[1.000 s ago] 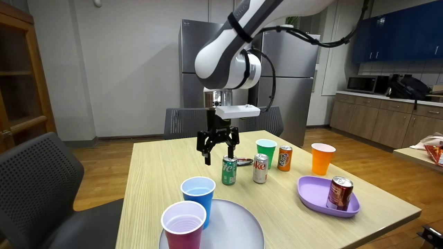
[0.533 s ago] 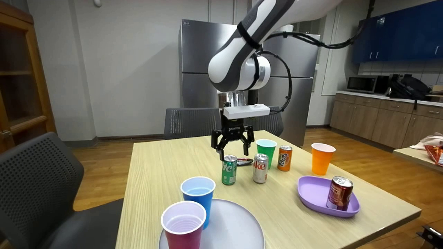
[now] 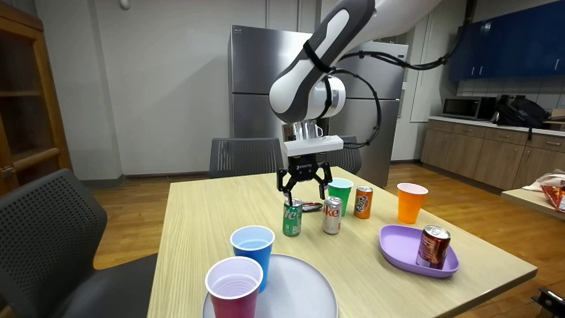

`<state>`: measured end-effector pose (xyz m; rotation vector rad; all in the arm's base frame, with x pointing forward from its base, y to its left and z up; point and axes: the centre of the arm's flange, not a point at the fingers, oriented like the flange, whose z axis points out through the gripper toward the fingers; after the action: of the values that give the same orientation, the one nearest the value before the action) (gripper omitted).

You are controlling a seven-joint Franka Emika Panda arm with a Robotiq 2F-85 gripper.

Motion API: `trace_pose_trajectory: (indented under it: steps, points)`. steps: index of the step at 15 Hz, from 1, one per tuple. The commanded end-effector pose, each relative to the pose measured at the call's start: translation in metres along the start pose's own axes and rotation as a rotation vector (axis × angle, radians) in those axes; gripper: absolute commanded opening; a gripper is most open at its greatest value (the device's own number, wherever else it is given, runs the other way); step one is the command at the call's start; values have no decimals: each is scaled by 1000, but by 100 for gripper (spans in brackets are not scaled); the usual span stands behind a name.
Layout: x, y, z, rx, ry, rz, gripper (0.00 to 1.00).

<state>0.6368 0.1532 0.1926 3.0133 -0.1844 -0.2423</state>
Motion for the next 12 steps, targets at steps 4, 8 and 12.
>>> trace_pose_trajectory:
  steps: [4, 8, 12]
  points:
    - [13, -4, 4, 2, 11, 36, 100]
    - [15, -6, 7, 2, 11, 34, 100]
    - [16, -7, 6, 1, 10, 34, 100]
